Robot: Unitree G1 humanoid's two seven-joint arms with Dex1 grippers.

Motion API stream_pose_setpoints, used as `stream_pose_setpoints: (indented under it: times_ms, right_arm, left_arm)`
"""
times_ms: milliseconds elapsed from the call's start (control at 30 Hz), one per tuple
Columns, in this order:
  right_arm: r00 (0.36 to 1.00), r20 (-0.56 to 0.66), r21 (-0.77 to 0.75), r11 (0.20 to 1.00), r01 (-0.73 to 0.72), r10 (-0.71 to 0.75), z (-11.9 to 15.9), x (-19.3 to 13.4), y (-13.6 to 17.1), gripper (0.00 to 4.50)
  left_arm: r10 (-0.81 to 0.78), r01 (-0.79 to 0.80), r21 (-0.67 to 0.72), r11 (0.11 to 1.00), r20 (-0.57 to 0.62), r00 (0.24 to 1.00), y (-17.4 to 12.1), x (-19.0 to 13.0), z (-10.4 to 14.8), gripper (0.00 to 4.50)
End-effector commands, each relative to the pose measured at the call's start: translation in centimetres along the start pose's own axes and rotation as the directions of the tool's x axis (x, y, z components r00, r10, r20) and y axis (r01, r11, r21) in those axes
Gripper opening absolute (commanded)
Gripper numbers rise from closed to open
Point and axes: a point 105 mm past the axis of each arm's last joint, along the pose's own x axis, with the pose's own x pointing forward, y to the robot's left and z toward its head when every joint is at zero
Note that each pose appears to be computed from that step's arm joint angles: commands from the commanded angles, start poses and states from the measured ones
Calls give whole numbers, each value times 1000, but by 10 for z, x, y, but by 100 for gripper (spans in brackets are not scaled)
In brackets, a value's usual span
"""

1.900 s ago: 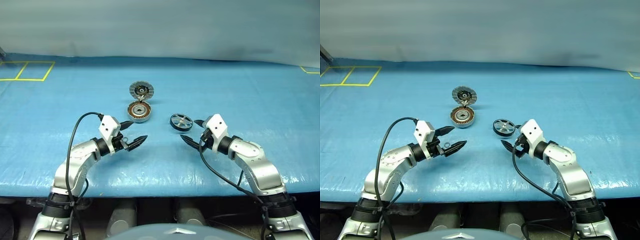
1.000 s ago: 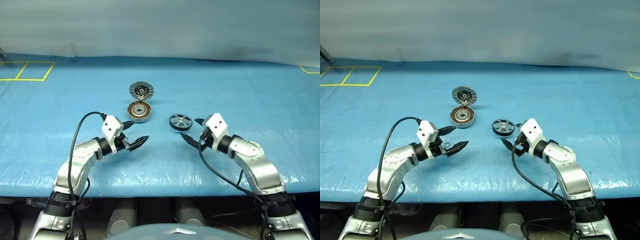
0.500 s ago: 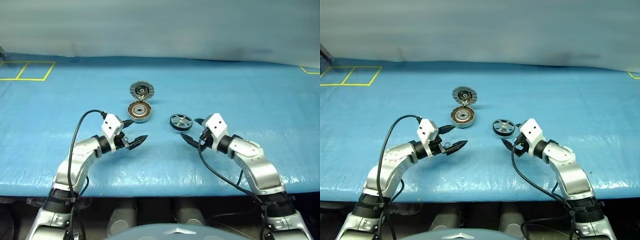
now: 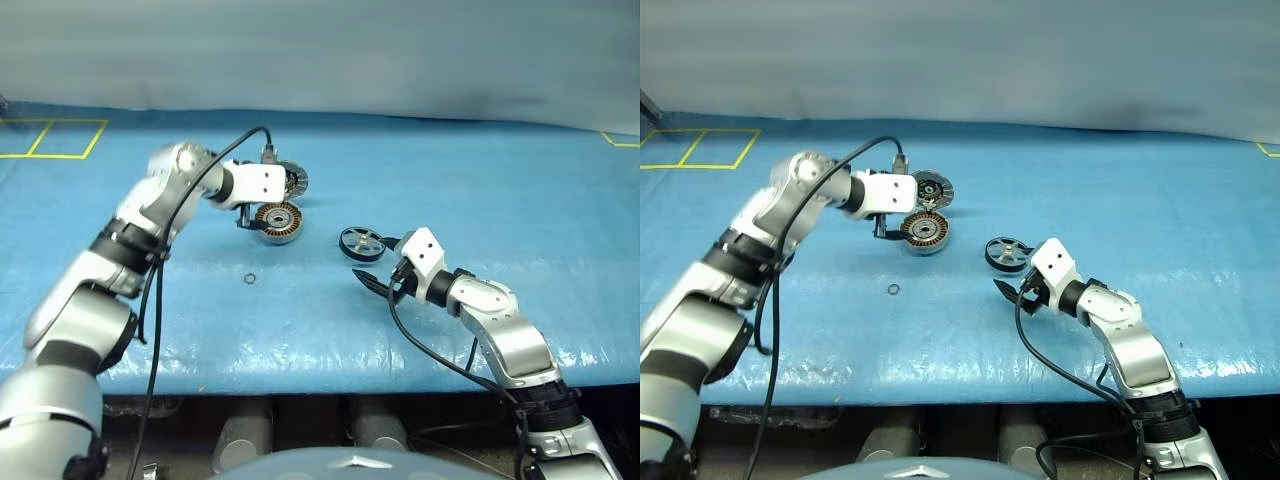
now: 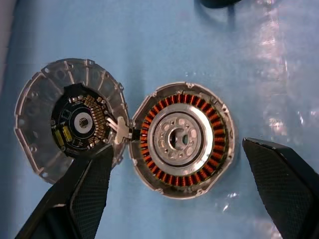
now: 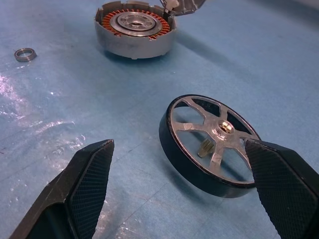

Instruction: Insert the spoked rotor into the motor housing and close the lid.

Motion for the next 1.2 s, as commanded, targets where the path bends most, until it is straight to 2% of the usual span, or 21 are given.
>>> stream_pose_setpoints:
  times_ms: [33,100,233,367,567,767,1200]
  right_arm:
    - [999,31,-48,999,-10,12,14,-4,-3,447]
    - [1000,10,-67,998,-16,17,14,-8,-5,447]
    - [1000,-12,-87,996,-1,0,15,-16,-11,447]
    - [1000,-14,-96,995,6,-8,17,-18,-12,447]
    - [1000,-16,-95,995,9,-11,18,-19,-8,447]
    - [999,-32,-98,995,26,-29,15,-23,-11,447]
    - [1000,-12,-101,995,28,-29,20,-21,-9,447]
  left_arm:
    - [-110,143,193,971,-170,979,5,1,1,450]
    - [-107,189,274,943,-287,952,15,-3,-3,450]
    - [-66,231,360,904,-417,907,31,-6,-8,450]
    - [-87,311,396,864,-492,866,27,-2,-17,450]
    - [-147,362,411,837,-469,871,13,14,-13,450]
    - [-207,394,428,813,-421,883,3,14,-2,450]
    - [-279,457,430,779,-415,866,-26,40,-7,450]
